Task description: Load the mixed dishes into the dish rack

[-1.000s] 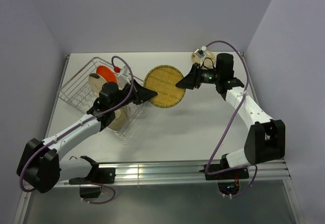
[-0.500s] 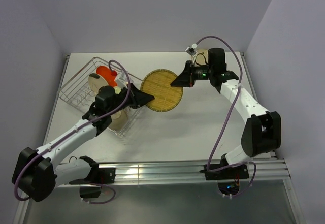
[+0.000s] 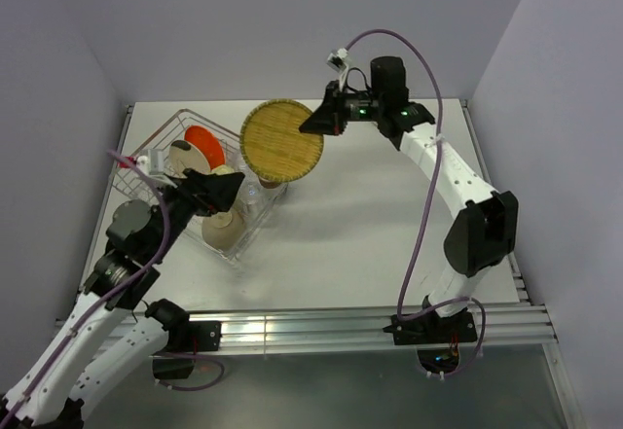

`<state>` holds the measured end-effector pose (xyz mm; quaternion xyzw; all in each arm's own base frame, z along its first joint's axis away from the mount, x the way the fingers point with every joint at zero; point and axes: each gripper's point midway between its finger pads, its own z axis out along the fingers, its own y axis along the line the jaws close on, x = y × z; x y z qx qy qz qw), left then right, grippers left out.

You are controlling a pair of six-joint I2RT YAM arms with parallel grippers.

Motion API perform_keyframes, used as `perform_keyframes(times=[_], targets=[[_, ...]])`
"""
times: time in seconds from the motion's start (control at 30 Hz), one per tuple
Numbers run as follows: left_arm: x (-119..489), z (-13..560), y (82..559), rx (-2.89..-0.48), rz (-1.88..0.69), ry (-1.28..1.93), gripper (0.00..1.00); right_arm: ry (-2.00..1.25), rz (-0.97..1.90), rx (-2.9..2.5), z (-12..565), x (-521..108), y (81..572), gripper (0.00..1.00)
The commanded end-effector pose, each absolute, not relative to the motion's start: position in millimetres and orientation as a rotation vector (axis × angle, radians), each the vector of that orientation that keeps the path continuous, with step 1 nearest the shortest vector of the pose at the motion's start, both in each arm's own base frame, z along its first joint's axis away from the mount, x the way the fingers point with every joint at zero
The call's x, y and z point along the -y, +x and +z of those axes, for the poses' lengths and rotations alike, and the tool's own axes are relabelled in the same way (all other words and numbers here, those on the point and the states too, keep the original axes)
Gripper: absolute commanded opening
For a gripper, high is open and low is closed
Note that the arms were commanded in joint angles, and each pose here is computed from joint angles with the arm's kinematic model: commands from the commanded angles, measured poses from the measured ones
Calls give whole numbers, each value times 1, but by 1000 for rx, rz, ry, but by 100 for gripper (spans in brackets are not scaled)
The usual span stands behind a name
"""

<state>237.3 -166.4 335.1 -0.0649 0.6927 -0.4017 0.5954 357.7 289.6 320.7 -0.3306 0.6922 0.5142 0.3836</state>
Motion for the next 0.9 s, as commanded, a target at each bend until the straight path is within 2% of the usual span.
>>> perform_keyframes(times=[0.0, 0.1, 0.13, 0.17, 0.2, 0.23, 0.3, 0.47, 0.73, 0.87], targets=[[127, 334, 235, -1624, -729, -223, 96, -860, 1197, -1708, 351, -330, 367, 0], [118, 337, 227, -1625, -699, -219, 96, -829, 1118, -1716, 357, -372, 372, 0], [114, 341, 225, -1623, -683, -220, 96, -766, 1035, -1751, 347, -380, 388, 0], [112, 345, 223, -1615, -682, -220, 96, -748, 999, -1718, 361, -390, 392, 0], [110, 348, 221, -1611, -676, -220, 96, -750, 986, -1707, 364, -411, 383, 0], [107, 356, 219, -1596, -670, -218, 96, -698, 899, -1730, 352, -419, 397, 0], [102, 362, 215, -1580, -661, -223, 96, -666, 846, -1669, 369, -439, 401, 0], [87, 379, 204, -1524, -641, -235, 96, -661, 745, -1567, 366, -505, 402, 0], [65, 376, 191, -1507, -596, -297, 98, -639, 487, -1420, 331, -548, 415, 0], [58, 374, 185, -1496, -589, -320, 99, -619, 416, -1358, 333, -560, 419, 0]])
